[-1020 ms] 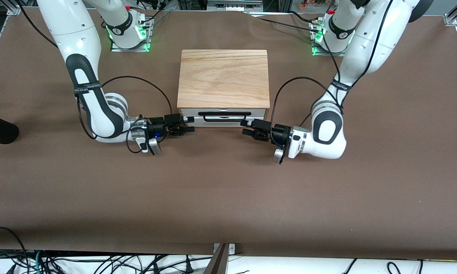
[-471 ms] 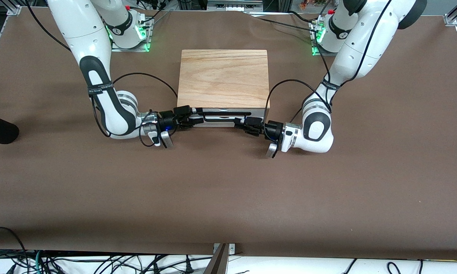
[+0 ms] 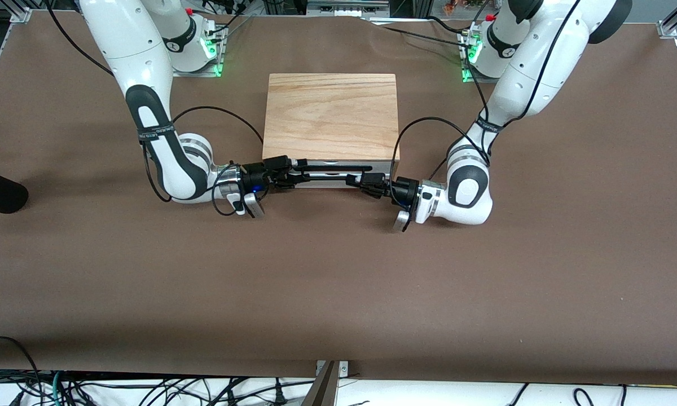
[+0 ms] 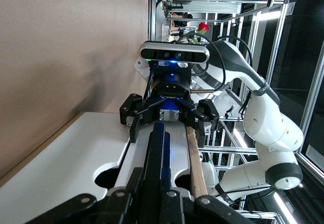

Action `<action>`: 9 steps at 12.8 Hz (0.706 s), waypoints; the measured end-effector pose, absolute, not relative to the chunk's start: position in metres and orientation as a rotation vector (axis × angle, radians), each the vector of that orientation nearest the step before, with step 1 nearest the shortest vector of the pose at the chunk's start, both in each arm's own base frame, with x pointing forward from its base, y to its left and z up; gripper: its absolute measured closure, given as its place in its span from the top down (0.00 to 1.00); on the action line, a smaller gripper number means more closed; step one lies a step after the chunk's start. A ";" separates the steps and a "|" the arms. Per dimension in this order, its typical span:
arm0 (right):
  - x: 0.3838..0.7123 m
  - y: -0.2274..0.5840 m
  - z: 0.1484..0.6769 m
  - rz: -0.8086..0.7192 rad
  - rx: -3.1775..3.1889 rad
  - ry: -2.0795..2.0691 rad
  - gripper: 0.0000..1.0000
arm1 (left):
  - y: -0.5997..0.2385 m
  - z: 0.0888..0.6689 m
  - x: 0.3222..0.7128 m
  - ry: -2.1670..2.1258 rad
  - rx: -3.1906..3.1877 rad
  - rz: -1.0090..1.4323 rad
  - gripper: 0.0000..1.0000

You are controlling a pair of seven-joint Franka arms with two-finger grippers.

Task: Pull top drawer with both arms simultaneously
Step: 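Close the right gripper and the left gripper on the black handle ends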

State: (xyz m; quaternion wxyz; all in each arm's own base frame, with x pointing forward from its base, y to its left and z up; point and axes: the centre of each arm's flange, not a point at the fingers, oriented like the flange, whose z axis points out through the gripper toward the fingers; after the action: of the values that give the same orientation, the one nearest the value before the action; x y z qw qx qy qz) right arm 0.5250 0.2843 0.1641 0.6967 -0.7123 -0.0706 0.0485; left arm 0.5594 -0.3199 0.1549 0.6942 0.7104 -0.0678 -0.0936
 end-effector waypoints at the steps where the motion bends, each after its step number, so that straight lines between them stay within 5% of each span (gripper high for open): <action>1: 0.525 0.284 0.163 0.107 -1.588 -0.153 0.94 | -0.320 0.155 0.559 -0.151 1.586 -0.209 0.18; 3: 0.525 0.281 0.157 0.106 -1.589 -0.136 0.68 | -0.320 0.155 0.559 -0.151 1.586 -0.209 0.18; 9: 0.522 0.278 0.136 0.094 -1.580 -0.104 0.62 | -0.320 0.155 0.559 -0.151 1.586 -0.209 0.18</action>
State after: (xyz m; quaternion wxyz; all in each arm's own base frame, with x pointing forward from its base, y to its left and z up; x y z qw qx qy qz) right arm 0.5219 0.2776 0.1360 0.7017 -0.7097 -0.0469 0.0424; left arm 0.5594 -0.3199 0.1549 0.6943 0.7103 -0.0678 -0.0936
